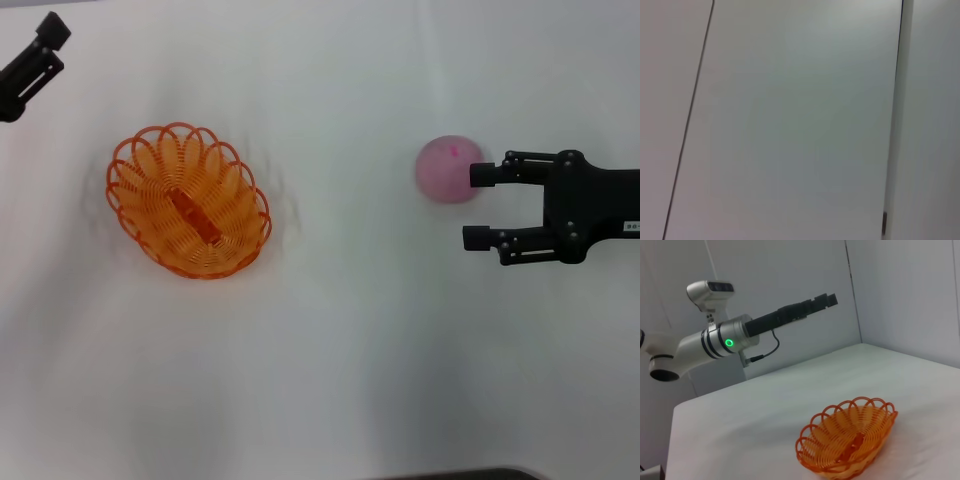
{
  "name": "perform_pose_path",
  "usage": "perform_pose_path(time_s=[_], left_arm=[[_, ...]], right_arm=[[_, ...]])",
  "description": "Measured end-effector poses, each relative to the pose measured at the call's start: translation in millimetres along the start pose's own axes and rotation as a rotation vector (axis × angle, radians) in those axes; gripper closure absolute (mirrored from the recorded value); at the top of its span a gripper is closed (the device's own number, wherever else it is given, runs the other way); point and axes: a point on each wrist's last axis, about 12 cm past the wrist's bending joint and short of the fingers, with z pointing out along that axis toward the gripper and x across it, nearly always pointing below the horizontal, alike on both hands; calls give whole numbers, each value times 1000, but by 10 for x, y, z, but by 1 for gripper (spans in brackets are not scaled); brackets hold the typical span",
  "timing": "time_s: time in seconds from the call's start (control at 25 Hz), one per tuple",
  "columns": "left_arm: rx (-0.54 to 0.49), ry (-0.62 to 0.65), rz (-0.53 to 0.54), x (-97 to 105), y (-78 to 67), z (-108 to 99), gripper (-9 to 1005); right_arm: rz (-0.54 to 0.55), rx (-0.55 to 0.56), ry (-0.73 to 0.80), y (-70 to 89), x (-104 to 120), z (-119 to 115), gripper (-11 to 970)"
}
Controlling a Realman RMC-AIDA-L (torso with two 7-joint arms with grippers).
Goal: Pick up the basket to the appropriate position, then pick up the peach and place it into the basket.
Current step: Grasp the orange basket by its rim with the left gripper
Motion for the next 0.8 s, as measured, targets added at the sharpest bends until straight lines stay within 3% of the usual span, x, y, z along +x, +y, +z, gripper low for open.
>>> perform_pose_path(time_s=[0.48, 0.8], left_arm=[[20, 158, -26, -85, 112, 215, 63], [16, 339, -68, -150, 172, 413, 63]], right_arm=[[1, 6, 1, -5, 7, 19, 108], [-2, 4, 2, -13, -5, 27, 107]])
